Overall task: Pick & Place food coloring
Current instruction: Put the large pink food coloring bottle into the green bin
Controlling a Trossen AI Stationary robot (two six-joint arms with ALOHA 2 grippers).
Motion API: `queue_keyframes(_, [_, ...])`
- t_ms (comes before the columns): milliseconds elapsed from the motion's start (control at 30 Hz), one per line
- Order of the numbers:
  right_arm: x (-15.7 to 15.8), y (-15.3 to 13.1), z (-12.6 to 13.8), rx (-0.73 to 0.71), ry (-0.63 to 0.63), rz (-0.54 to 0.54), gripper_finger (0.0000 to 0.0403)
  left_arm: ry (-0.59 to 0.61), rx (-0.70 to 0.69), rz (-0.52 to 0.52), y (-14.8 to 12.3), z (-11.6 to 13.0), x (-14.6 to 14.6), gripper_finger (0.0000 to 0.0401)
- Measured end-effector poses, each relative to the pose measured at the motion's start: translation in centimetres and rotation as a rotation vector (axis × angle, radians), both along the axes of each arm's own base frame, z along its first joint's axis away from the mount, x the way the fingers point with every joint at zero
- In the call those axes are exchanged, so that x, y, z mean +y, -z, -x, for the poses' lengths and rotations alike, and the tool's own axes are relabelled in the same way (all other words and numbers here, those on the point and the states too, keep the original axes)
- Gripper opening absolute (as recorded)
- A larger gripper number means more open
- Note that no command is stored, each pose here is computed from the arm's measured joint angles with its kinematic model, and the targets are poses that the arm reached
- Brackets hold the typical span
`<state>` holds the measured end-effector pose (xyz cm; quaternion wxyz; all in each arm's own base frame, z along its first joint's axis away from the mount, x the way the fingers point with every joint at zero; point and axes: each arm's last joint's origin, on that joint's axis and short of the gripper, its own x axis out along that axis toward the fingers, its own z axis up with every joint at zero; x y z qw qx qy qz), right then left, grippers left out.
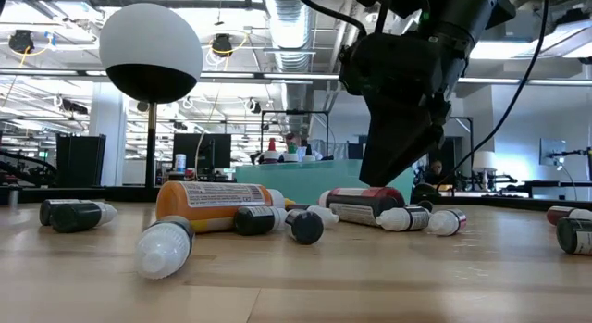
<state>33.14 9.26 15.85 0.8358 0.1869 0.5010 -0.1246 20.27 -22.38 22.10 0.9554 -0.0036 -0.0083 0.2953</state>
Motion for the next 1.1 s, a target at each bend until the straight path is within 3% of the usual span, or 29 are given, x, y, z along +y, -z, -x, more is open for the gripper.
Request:
queue_keyframes(400, [0.2, 0.7, -0.2, 0.011, -0.008, -0.005, 0.0146, 0.0, -0.004, 0.006, 0.0, 0.0, 0.0, 0.0216])
queue_keyframes(833, [1.8, 1.9, -0.1, 0.05, -0.132, -0.023, 0.0141, -0.001, -0.004, 0.006, 0.0, 0.0, 0.0, 0.0216])
queue_keyframes(1100, [3.1, 1.4, 1.3, 0.211, -0.232, 0.015, 0.0138, -0.001, -0.004, 0.006, 0.0, 0.0, 0.0, 0.0216])
